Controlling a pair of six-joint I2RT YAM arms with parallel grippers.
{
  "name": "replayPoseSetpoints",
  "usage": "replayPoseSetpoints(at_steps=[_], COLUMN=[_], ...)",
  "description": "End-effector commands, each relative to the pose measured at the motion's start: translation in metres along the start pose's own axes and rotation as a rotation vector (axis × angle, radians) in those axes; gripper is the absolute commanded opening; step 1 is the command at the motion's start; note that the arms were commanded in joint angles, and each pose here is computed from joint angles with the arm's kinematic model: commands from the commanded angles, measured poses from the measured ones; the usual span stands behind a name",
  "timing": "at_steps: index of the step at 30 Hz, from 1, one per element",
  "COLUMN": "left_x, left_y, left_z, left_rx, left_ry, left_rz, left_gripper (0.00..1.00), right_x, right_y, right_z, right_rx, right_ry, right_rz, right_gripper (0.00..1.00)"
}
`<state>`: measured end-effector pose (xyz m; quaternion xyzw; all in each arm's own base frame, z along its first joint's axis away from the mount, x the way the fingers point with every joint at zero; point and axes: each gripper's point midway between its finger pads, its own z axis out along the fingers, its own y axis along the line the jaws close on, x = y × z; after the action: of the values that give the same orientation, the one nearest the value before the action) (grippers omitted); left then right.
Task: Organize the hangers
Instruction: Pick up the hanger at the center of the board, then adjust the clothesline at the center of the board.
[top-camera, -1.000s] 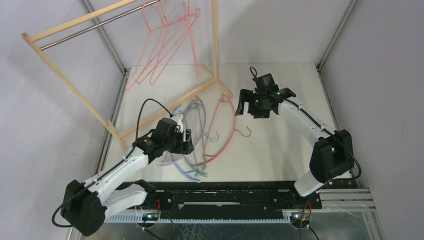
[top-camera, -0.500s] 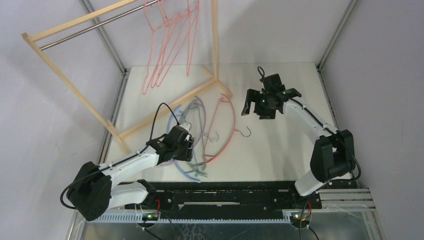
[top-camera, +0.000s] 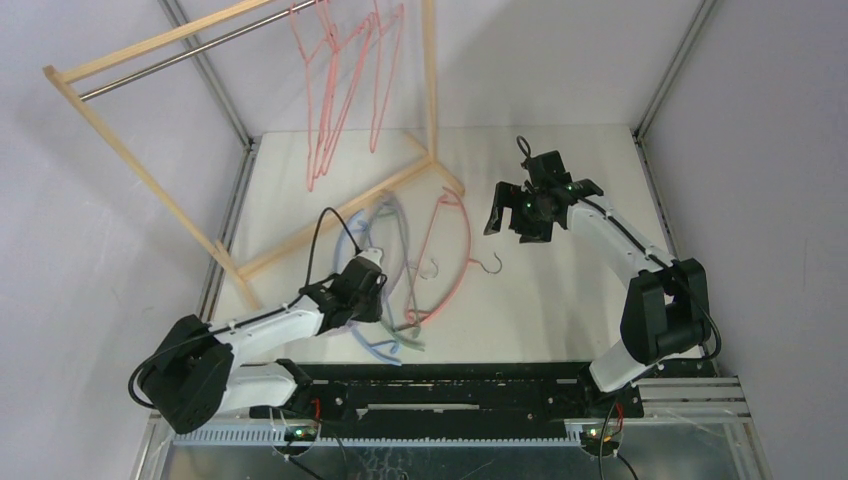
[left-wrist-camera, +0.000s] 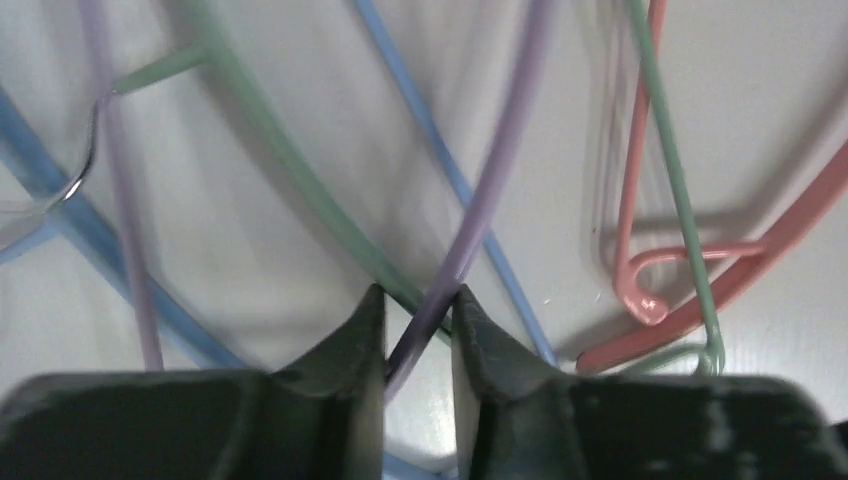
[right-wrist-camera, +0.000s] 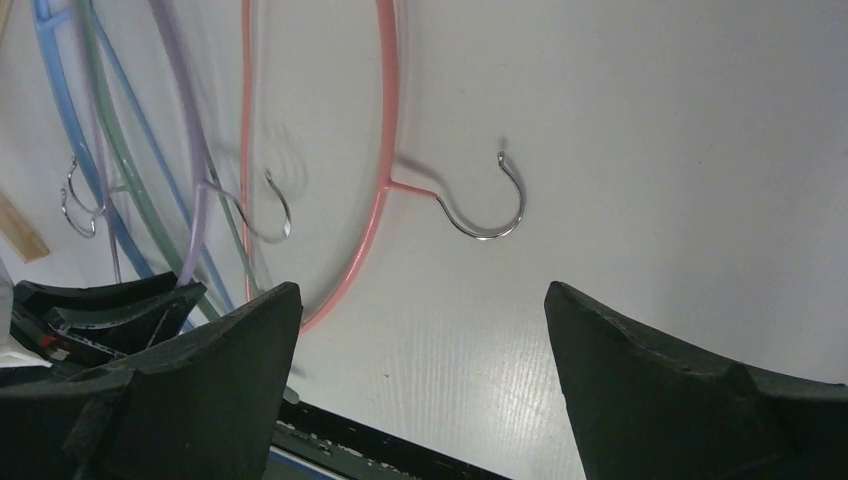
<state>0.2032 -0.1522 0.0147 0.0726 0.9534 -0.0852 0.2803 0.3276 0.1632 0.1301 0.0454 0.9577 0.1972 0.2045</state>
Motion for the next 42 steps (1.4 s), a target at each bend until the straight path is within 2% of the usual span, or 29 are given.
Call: replayPoseSetpoints(at_steps=[1,2,4,5,10,18,21,24,29,37,42], left_x=[0.017,0.016,0.011,0.008,-0.02,-0.084,-0.096,-0.101,-0.111,-0.105,-0.114], left_y=[-0.007,-0.009,-0.01,-0.011,-0.024,-0.058,-0.06,-0.059,-0.036,0.012,0.03], left_z=[0.004,0.003,0.0,-0.002,-0.032,-0.123,-0.148,-0.164,-0.182,-0.172,-0.162], left_rx=[0.016,0.025,0.026,0.029,0.075,0.285,0.317,0.349,0.313,0.059,-0.042], left_ry=[0.068,0.065,0.057,0.053,0.006,-0.195,-0.256,-0.31,-0.447,-0.479,-0.561], left_rz=[0.001,0.004,0.008,0.011,0.029,0.009,-0.04,-0.148,-0.354,-0.343,-0.388], left_gripper=[0.16,0.15,0.01,0.0,0.0,0.0,0.0,0.0,0.0,0.0,0.0], right_x=[-0.009,-0.01,-0.011,-0.012,-0.004,-0.005,-0.004,-0.003,-0.003,-0.004,-0.002], right_y=[0.006,0.005,0.006,0.006,0.001,0.004,0.005,0.006,0.008,0.008,0.008], right_z=[-0.013,-0.014,-0.016,-0.016,-0.011,-0.007,-0.005,-0.002,0.0,-0.003,-0.006], right_rx=[-0.033,-0.032,-0.034,-0.035,-0.028,-0.048,-0.055,-0.064,-0.072,-0.073,-0.074], right_ry=[-0.059,-0.062,-0.071,-0.074,-0.053,-0.051,-0.044,-0.036,-0.031,-0.039,-0.047], right_rz=[-0.028,-0.028,-0.028,-0.029,-0.02,-0.016,-0.012,-0.01,-0.006,-0.007,-0.009], right_gripper=[0.99,0.99,0.99,0.99,0.99,0.99,0.99,0.99,0.99,0.99,0.99])
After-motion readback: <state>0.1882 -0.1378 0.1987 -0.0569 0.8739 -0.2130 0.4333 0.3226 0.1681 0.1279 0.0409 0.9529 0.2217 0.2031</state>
